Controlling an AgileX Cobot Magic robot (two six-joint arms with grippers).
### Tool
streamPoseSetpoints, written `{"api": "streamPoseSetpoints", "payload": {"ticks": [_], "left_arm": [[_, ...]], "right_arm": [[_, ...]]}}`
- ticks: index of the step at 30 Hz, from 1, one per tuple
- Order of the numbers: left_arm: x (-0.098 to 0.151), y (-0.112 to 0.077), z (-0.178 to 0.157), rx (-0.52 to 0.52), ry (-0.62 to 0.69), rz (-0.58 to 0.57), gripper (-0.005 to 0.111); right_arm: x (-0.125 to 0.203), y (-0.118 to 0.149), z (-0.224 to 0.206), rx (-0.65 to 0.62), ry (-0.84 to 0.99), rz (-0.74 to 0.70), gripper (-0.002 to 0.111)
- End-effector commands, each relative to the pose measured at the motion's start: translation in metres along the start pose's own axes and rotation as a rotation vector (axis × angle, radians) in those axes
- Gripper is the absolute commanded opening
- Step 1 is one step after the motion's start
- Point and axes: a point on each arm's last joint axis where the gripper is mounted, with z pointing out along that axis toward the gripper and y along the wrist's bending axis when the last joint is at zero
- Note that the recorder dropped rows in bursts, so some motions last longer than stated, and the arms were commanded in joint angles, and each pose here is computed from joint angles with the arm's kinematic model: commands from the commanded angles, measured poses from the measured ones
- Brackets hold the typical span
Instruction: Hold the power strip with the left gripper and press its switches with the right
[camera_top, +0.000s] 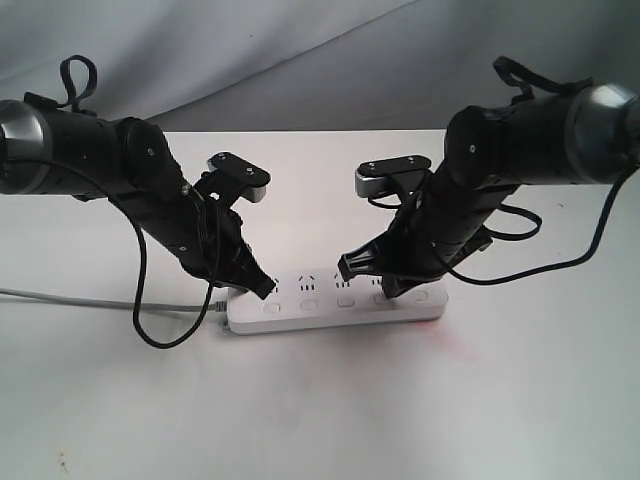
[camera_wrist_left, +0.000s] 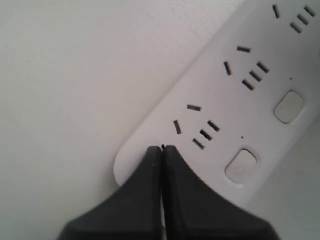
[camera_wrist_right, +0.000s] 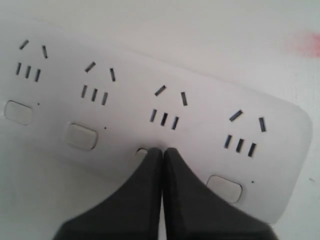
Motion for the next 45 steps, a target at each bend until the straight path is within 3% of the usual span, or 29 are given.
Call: {"api": "streamPoseSetpoints", "payload": {"ticks": [1,28,33,37,45], "left_arm": [[0.0,-0.001,0.003,0.002,0.009,-0.002,0.0],[0.0,-0.001,0.003,0.002,0.009,-0.002,0.0],[0.0,-0.001,0.003,0.001,0.007,-0.002,0.0],[0.0,-0.001,0.003,0.001,0.007,-0.002,0.0],[0.0,-0.001,0.003,0.001,0.007,-0.002,0.0]], "right_arm": [[0.0,0.004,0.006,-0.017,-0.01,0.008,0.0],[0.019,-0.005,0.057,0.001,0.149,0.044,0.0],[0.014,-0.002,0.046,-0.016,0.112,0.057,0.0],[-0.001,0.005,0.012,-0.034,-0.039,0.059,0.0],[-0.001,0.036,0.001,-0.064,-0.095,-0.03,0.0]]}}
